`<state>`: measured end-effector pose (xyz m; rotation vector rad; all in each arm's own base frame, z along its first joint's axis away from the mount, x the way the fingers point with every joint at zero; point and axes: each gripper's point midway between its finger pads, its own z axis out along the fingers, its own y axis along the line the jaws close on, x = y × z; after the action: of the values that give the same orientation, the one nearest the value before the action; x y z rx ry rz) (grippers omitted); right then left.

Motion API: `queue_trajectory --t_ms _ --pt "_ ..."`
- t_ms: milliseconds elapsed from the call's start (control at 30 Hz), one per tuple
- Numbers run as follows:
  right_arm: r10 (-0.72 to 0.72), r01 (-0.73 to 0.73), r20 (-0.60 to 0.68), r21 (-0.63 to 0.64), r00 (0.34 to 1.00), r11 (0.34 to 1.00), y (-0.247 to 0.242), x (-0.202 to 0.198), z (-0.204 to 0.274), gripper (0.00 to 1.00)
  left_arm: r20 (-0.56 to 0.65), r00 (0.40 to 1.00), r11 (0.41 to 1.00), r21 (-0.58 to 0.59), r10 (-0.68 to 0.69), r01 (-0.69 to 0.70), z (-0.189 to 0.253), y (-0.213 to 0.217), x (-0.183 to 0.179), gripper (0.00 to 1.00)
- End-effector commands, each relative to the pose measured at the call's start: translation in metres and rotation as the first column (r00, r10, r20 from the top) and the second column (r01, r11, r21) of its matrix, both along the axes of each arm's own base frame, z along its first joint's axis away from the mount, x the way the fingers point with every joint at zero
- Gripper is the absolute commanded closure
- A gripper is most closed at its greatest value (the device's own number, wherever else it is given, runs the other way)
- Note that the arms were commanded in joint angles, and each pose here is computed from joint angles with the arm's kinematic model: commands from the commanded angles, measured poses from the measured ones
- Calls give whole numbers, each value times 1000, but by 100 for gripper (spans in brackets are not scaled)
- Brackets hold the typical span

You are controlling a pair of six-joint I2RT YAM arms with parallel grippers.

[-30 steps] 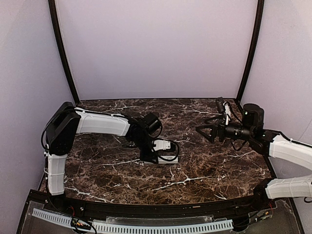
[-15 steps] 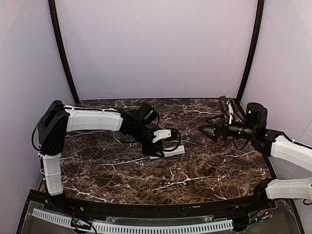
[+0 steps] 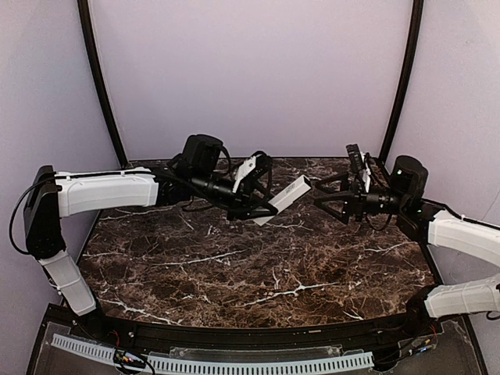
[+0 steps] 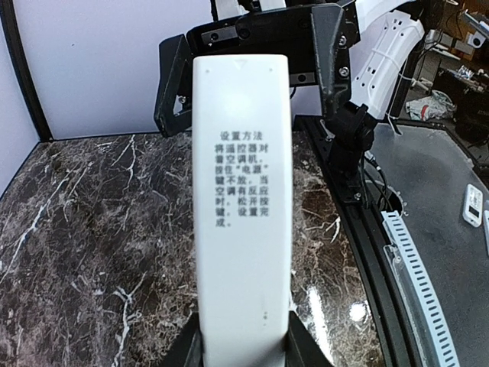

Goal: Load the batteries into the remote control
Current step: Pass from the left arm to the right

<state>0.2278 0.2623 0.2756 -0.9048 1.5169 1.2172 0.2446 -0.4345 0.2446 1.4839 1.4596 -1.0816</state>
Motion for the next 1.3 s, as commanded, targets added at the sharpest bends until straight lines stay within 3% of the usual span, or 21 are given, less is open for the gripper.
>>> queue_trajectory --t_ms 0,333,867,1033,1167,1233,1267 --pt "105 -112 113 54 988 992 16 -16 33 16 -26 999 992 -121 -47 44 29 -1 -14 81" --pt "170 -177 141 38 975 983 38 -17 35 24 -71 993 984 -156 -93 81 30 -3 -20 81" --pt "231 -239 151 36 961 970 53 -16 42 50 -130 983 979 -169 -134 111 23 -8 -24 80" --pt "240 -246 140 30 961 969 56 -16 41 62 -136 983 982 -159 -126 104 19 -9 -23 80" --pt "239 -243 125 21 963 970 57 -13 39 82 -132 985 983 -156 -114 93 18 -9 -21 80" --pt "237 -240 112 17 965 971 58 -11 38 89 -132 986 985 -155 -102 81 18 -10 -18 77" --pt "236 -239 107 15 966 971 58 -11 37 92 -134 986 985 -154 -99 78 18 -10 -18 71"
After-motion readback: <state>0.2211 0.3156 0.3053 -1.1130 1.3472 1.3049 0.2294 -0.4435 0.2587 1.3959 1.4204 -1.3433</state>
